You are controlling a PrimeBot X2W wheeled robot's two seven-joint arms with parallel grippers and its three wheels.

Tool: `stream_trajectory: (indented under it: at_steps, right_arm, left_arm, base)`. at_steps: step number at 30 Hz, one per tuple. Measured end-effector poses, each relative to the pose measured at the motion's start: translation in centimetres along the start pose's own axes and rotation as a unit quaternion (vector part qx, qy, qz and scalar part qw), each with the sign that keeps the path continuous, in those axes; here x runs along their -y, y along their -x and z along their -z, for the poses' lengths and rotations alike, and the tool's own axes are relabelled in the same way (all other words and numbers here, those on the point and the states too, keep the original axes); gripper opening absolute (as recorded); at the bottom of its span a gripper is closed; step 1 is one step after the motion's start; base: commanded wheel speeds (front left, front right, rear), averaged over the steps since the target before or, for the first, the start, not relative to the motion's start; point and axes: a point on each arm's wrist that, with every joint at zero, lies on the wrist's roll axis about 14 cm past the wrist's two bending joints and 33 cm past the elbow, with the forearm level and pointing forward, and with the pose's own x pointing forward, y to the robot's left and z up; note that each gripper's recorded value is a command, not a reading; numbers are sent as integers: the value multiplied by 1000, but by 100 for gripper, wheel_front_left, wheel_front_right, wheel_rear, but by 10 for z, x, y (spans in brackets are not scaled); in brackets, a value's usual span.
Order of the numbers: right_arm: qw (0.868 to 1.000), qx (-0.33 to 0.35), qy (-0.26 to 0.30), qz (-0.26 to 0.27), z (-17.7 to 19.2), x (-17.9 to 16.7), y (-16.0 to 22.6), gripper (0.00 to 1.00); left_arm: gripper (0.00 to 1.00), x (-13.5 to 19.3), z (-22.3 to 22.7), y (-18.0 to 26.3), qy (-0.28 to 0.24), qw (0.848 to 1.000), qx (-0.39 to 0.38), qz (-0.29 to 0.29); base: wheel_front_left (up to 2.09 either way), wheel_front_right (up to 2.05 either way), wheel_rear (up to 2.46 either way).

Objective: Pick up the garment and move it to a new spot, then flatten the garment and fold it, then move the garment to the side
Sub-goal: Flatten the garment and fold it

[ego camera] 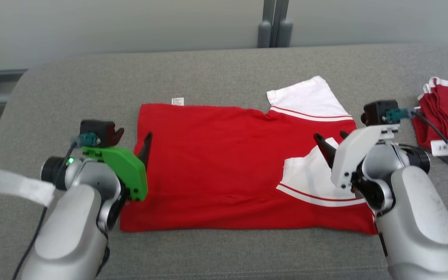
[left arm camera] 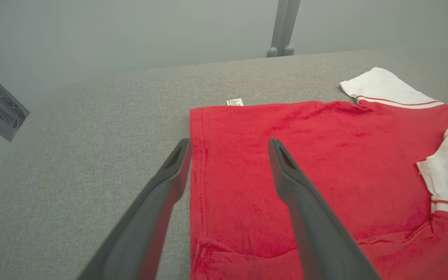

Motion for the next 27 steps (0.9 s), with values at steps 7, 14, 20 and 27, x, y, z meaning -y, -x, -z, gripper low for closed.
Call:
stream_trajectory:
  at_steps: [7,14,20,27]
  right_arm:
    - [997,-70,16,-22,-26,-3,-39,100]
    - [991,-131,5,-24,-28,16,-78,100]
    - [990,-138,37,14,-32,52,-107,100]
    - [988,-146,44,36,-23,80,-132,100]
  left_arm:
    - [100,-13,-20,-57,-34,998,-54,2]
    - [100,-29,-7,-109,-70,989,-128,-6]
    - [100,-40,12,-147,-81,979,-185,-12]
    - [100,-62,61,-168,-76,960,-266,-36]
  base:
    - [0,0,0]
    - [0,0,0]
    - [0,0,0]
    - [0,0,0]
